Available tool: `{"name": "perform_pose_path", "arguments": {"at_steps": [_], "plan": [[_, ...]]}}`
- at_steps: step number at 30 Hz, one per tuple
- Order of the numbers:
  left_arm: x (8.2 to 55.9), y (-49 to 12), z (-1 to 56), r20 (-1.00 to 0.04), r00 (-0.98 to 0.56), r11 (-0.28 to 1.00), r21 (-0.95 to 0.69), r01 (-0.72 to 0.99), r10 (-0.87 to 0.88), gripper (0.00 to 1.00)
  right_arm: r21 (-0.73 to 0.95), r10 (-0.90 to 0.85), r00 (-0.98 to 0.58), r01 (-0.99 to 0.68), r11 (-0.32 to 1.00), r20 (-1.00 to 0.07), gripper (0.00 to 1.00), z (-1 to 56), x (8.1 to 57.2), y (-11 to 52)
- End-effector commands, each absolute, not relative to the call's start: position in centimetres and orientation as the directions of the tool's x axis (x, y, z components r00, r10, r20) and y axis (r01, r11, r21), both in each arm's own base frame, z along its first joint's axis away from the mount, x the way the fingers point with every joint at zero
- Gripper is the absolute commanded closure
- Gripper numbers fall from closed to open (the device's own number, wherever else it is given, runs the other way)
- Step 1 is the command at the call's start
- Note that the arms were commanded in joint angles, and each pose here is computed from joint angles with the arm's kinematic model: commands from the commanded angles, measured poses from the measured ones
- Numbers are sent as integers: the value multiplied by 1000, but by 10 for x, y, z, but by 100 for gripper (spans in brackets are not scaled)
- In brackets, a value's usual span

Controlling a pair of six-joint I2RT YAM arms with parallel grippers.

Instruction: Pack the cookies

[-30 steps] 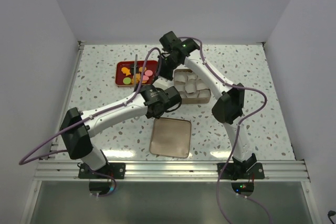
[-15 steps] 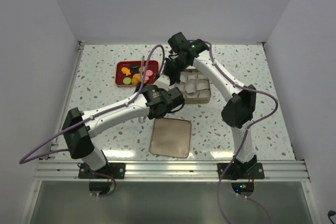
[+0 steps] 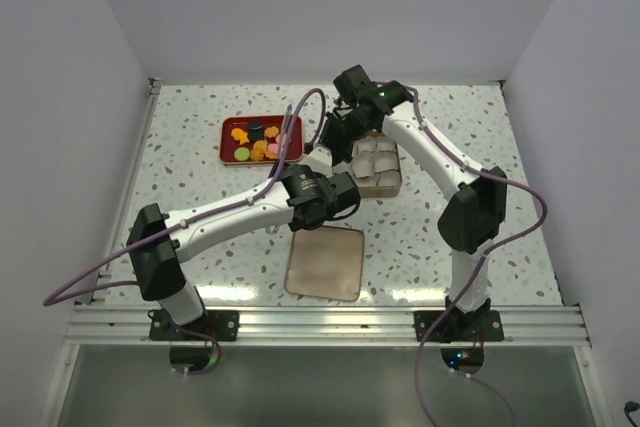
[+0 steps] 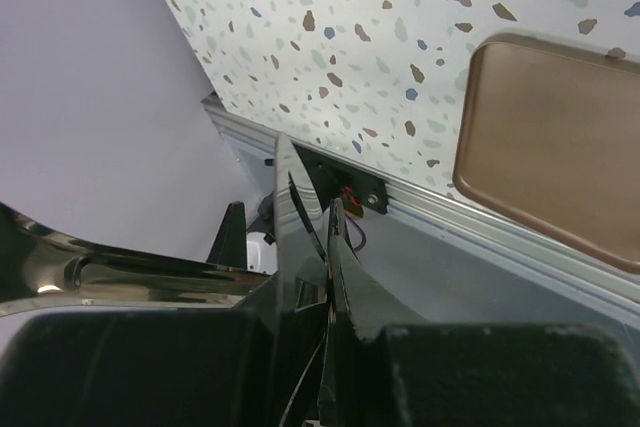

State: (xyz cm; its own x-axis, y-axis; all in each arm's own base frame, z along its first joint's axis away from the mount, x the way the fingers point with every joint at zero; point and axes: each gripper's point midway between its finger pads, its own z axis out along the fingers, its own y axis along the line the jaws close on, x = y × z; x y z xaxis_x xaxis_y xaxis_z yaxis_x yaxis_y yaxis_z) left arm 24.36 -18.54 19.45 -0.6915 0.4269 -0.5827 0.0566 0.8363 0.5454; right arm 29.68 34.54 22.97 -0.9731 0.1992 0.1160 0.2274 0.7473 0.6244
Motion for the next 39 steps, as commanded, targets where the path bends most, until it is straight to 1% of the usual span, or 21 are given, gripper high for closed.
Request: {"name": "perform_pose_path", "arguments": {"at_steps": [1,4,9,11,12,13,15,16,18,19,21,22,25,27,29,32,33,34,35,37,39], "plan": [[255,-196,198,-614,-673,843,537,28,413,33,739,65,-981,181,649,184,100,288,238,360],[254,-198,199,-614,-671,846,532,35,415,32,757,69,-979,194,625,193,100,297,230,359],[252,-197,202,-617,-671,853,520,44,411,32,797,60,-982,179,577,178,100,320,217,353],[250,-198,204,-621,-671,861,506,49,404,33,807,59,-983,178,563,175,93,323,213,351],[250,-198,205,-618,-672,860,507,56,408,34,819,66,-984,172,548,163,86,331,210,348],[249,-197,208,-623,-671,867,495,60,402,34,827,68,-986,163,538,150,77,333,211,348],[247,-200,211,-629,-667,879,470,82,399,35,828,73,-986,163,536,147,71,332,208,345],[246,-202,211,-629,-669,885,456,94,395,36,830,74,-987,162,534,145,67,332,208,345],[245,-205,217,-648,-658,899,424,107,384,38,831,80,-987,163,532,142,64,332,207,342],[244,-207,216,-645,-661,903,412,122,383,39,832,84,-987,162,530,138,59,332,208,340],[242,-210,221,-660,-653,915,379,138,372,39,837,97,-987,158,523,125,57,335,210,335],[243,-211,220,-663,-651,918,369,145,369,40,841,102,-987,157,518,122,55,338,212,333],[238,-211,218,-661,-651,921,351,172,373,41,852,118,-988,145,504,98,53,350,215,328],[237,-209,219,-662,-648,921,345,182,376,43,855,128,-988,139,501,85,47,356,216,323],[234,-210,217,-660,-650,922,333,198,378,44,861,141,-987,132,492,71,37,365,215,317],[232,-214,219,-672,-642,928,298,222,369,45,869,168,-985,122,480,46,34,375,216,307],[231,-214,221,-678,-638,931,287,226,364,45,869,174,-984,116,480,35,26,377,217,304],[231,-217,222,-682,-638,934,269,236,358,46,863,184,-982,123,489,36,23,378,216,299],[230,-218,222,-681,-640,935,260,243,356,47,863,202,-979,100,495,-3,20,383,220,293],[227,-222,224,-689,-638,939,229,258,344,48,855,217,-976,100,510,-15,16,384,221,285],[226,-223,227,-697,-633,940,210,270,338,52,851,230,-972,86,518,-42,11,386,224,278]]}}
